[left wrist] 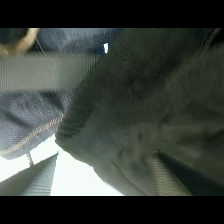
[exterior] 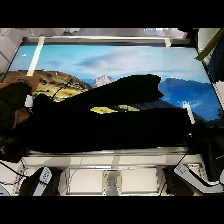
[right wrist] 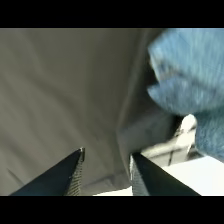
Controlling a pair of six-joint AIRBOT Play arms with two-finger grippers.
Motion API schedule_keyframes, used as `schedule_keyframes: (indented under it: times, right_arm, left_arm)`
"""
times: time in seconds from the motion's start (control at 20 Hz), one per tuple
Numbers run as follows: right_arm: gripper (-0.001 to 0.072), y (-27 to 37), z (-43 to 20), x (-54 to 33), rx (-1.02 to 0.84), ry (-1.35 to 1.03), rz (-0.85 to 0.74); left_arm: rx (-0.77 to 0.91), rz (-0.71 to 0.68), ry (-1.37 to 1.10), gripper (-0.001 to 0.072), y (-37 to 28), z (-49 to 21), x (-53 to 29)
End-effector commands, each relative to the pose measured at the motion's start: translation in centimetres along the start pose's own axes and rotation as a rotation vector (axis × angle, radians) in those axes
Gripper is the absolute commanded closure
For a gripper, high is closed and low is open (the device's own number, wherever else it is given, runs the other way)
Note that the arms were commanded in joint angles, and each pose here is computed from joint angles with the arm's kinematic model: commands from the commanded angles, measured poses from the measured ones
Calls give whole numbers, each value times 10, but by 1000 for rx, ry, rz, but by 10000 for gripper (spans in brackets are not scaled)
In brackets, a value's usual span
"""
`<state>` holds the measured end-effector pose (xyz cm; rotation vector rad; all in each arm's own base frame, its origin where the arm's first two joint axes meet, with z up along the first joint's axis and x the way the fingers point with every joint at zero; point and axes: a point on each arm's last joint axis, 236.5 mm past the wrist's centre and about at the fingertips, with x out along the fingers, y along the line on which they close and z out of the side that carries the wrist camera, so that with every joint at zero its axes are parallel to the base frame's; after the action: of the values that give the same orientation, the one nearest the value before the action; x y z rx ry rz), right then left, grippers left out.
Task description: Fold the clothes and pants, and hang the long-sleeved shirts on hangers.
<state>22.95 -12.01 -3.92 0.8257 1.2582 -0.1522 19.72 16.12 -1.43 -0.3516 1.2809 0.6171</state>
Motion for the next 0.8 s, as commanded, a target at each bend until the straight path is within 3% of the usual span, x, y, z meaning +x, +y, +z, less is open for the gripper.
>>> schedule_keyframes:
  times: [0.0, 0.15, 0.25, 0.5, 0.75]
  right_arm:
    - [377, 47, 59, -54, -56, -181, 100]
    - [386, 106, 137, -109, -124, -497, 190]
    - [387, 138, 157, -113, -183, -571, 196]
    - [367, 203, 145, -63, -252, -438, 276]
    - [367, 213, 132, -57, -169, -368, 328]
  left_arm:
    - [-46, -61, -206, 8, -9, 64, -52]
    - [-111, -214, -488, 11, -35, 150, -112]
    - [-99, -252, -353, 11, -50, 161, -87]
    - [65, -426, 169, 11, -107, 124, 17]
    - [66, -448, 239, 11, -119, 122, 84]
